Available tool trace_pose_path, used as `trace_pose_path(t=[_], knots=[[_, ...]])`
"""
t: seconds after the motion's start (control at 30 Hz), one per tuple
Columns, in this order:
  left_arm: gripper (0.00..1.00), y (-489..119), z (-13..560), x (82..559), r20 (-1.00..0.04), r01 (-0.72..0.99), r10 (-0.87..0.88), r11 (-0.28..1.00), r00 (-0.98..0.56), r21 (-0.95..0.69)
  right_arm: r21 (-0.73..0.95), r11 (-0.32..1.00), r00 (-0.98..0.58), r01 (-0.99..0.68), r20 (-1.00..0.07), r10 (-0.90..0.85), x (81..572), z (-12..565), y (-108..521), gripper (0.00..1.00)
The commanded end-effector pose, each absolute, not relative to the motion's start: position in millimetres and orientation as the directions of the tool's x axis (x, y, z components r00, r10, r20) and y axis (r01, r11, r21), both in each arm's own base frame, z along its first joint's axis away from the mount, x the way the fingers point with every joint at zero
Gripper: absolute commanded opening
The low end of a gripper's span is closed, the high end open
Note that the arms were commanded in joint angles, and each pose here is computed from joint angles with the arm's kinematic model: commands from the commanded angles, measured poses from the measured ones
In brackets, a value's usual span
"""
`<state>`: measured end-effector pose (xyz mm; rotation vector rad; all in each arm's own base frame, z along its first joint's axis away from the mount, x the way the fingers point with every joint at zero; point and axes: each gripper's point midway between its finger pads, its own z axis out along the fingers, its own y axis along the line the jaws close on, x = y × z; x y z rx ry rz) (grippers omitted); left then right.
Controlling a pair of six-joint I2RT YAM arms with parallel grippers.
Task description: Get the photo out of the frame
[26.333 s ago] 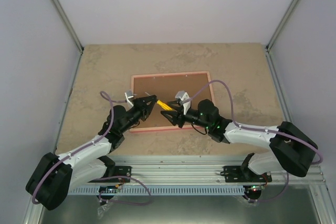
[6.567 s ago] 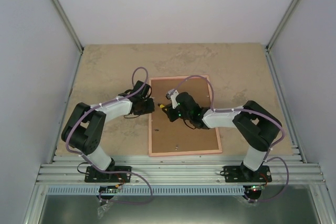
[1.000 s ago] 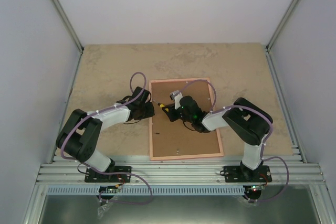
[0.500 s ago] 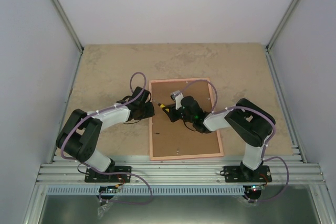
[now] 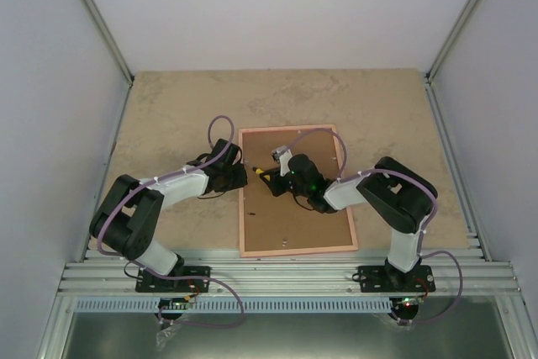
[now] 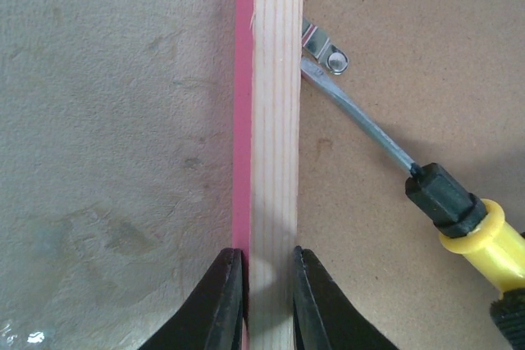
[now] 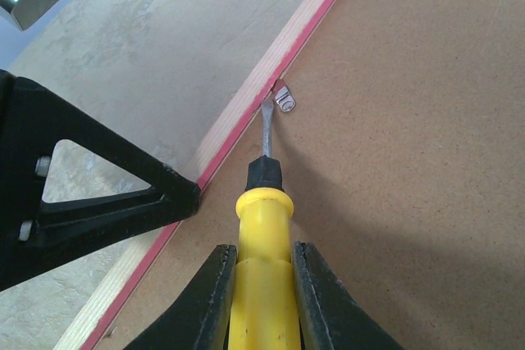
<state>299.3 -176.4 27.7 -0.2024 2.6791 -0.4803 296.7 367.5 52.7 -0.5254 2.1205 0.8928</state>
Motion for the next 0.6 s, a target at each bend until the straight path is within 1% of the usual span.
trace_pose_path(t=[0.0, 0.33, 0.57], knots=[[0.11, -179, 24, 292, -0.332, -0.081, -0.218, 0.921, -0.918, -0.380, 0.425, 0.677, -0.625, -0.601, -0.778, -0.066, 300, 50, 372, 0.01], [0.11, -177, 25, 291, -0.333, -0.084, -0.221, 0.922, -0.917, -0.379, 0.427, 0.722, -0.610, -0.544, -0.792, 0.008, 315, 58, 365, 0.00], [0.11, -176, 26, 291, -0.338, -0.088, -0.225, 0.922, -0.914, -0.376, 0.422, 0.730, -0.615, -0.538, -0.789, 0.002, 315, 58, 362, 0.00]])
